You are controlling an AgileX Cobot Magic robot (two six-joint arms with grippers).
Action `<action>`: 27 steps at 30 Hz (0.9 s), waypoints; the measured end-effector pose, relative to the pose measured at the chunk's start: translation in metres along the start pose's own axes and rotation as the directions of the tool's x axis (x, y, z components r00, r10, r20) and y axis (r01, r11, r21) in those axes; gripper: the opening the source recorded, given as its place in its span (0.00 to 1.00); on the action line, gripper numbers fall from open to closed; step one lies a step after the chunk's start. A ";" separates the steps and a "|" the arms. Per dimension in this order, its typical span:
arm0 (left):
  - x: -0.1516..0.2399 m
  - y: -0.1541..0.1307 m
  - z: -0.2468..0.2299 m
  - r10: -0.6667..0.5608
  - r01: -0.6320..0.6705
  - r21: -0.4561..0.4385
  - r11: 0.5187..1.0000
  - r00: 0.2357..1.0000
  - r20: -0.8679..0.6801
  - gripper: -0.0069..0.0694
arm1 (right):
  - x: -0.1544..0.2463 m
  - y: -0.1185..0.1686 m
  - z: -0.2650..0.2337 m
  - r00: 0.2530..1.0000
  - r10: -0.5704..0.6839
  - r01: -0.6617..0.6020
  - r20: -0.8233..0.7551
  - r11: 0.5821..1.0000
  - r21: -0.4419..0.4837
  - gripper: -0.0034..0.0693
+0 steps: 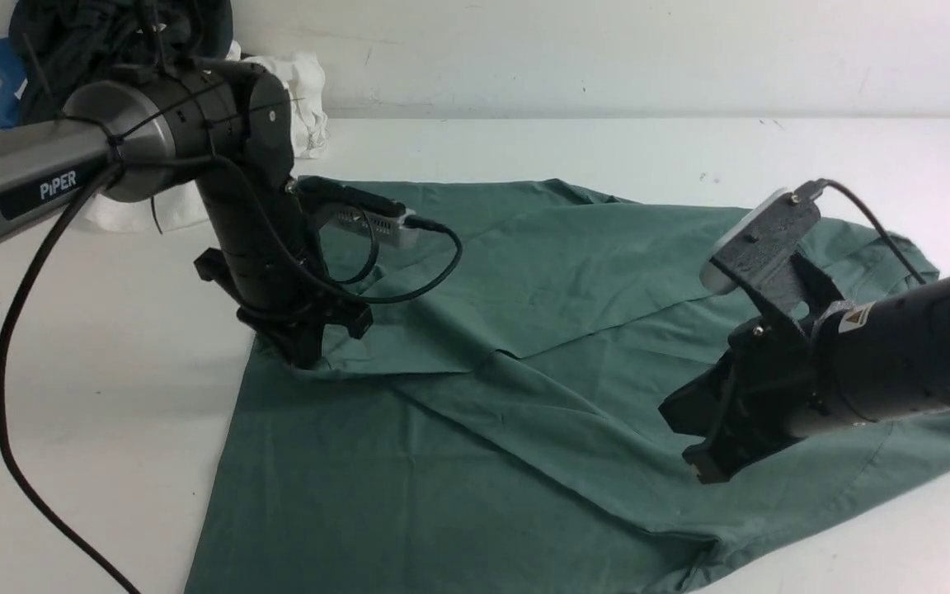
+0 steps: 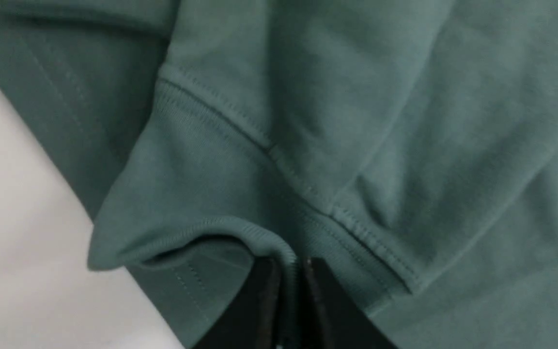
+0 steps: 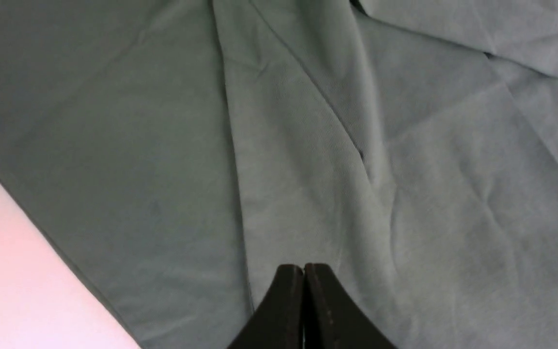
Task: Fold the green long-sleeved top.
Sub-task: Use the left arm to drag and drop the cuff onto the cuff closest to the left arm, then use both arms simultaneously to clamp the lower edge of the clothing fabric
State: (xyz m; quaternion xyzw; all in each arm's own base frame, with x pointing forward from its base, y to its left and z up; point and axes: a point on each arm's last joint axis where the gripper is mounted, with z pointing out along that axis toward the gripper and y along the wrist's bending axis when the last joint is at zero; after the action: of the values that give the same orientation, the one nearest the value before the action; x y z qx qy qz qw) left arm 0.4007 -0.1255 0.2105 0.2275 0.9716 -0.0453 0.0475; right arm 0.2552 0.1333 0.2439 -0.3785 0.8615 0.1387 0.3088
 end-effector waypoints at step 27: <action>0.104 -0.090 -0.045 0.388 -0.389 0.007 0.921 0.917 -0.091 0.66 | 0.013 0.019 -0.008 0.988 -0.028 -0.003 -0.152 0.979 -0.203 0.04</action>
State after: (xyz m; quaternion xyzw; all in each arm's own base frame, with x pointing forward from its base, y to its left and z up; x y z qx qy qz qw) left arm 0.2643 -0.1555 0.2490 0.4172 0.9085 -0.0193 0.0127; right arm 0.2311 0.1354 0.2417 -0.4230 0.8618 0.1941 0.2019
